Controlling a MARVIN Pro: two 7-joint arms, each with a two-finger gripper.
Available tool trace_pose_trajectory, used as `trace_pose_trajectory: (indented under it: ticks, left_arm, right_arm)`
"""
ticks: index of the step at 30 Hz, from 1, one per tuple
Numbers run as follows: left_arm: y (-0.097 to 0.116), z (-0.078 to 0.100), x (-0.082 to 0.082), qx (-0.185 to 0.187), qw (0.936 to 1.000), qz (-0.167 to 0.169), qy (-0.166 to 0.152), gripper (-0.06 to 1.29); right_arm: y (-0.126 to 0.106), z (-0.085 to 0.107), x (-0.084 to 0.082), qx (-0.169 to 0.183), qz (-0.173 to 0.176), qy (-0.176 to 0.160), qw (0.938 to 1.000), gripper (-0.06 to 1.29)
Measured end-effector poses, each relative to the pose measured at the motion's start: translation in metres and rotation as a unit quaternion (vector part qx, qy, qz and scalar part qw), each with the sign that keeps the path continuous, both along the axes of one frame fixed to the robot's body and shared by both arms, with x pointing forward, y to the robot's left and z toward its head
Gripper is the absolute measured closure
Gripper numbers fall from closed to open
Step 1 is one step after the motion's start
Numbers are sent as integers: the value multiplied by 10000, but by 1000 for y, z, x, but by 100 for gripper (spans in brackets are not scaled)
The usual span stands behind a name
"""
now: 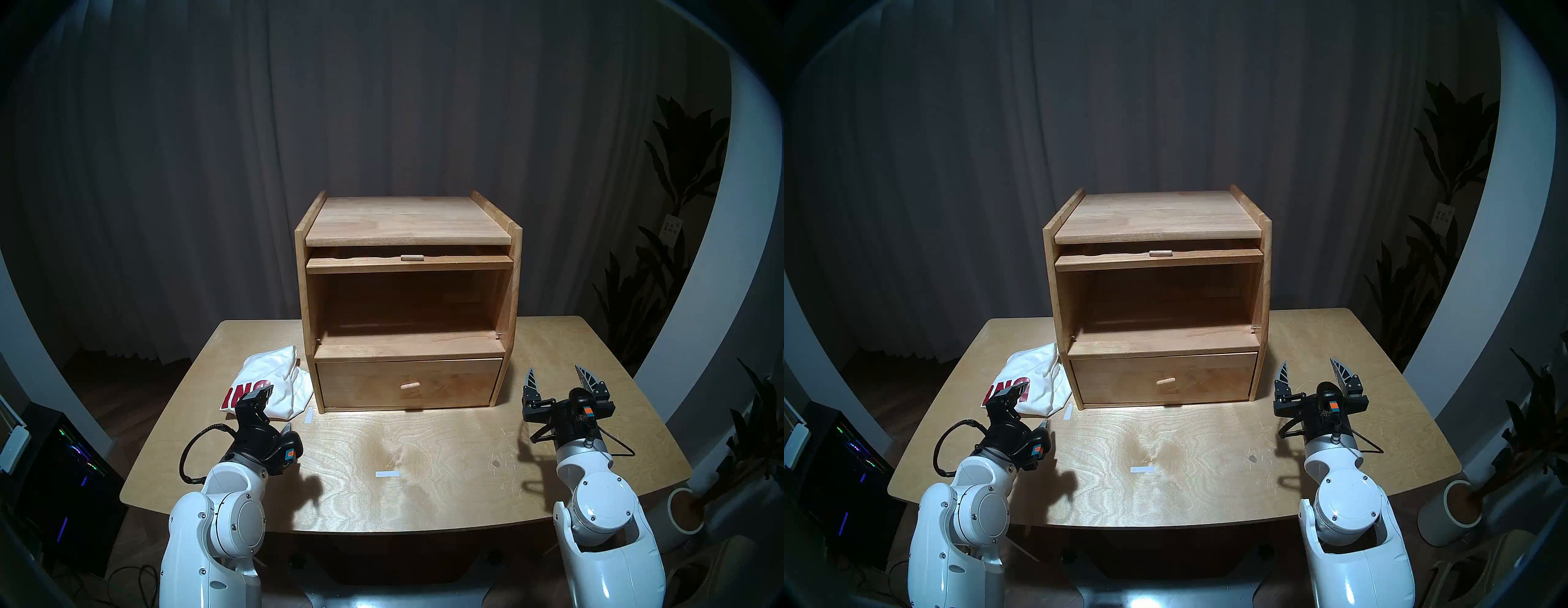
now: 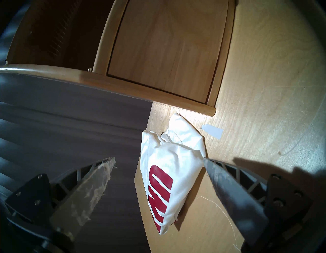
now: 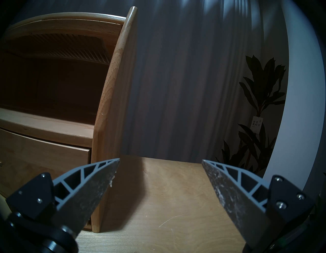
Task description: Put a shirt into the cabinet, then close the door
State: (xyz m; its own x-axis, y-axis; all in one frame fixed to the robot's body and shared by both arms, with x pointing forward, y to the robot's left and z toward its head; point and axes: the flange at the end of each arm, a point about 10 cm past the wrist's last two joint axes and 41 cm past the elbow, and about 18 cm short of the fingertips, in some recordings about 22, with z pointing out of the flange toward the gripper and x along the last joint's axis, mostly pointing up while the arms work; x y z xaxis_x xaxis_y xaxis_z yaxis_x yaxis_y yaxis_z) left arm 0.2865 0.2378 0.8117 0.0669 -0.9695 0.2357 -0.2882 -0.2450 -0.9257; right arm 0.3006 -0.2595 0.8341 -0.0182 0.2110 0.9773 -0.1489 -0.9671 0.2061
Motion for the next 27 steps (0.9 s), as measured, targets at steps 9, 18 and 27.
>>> trace_pose_trajectory:
  ticks: [9,18,27]
  left_arm:
    - [-17,-2,22,919,9917,-698,-561,-2]
    - [1,-20,42,1949,9733,-936,-769,-2]
    - [70,-20,31,3020,9500,-642,-474,-2]
  right_arm:
    - [0,-2,0,3,-6,20,10000,0]
    - [0,-3,0,4,-10,29,10000,0]
    - [0,-2,1,4,-9,24,10000,0]
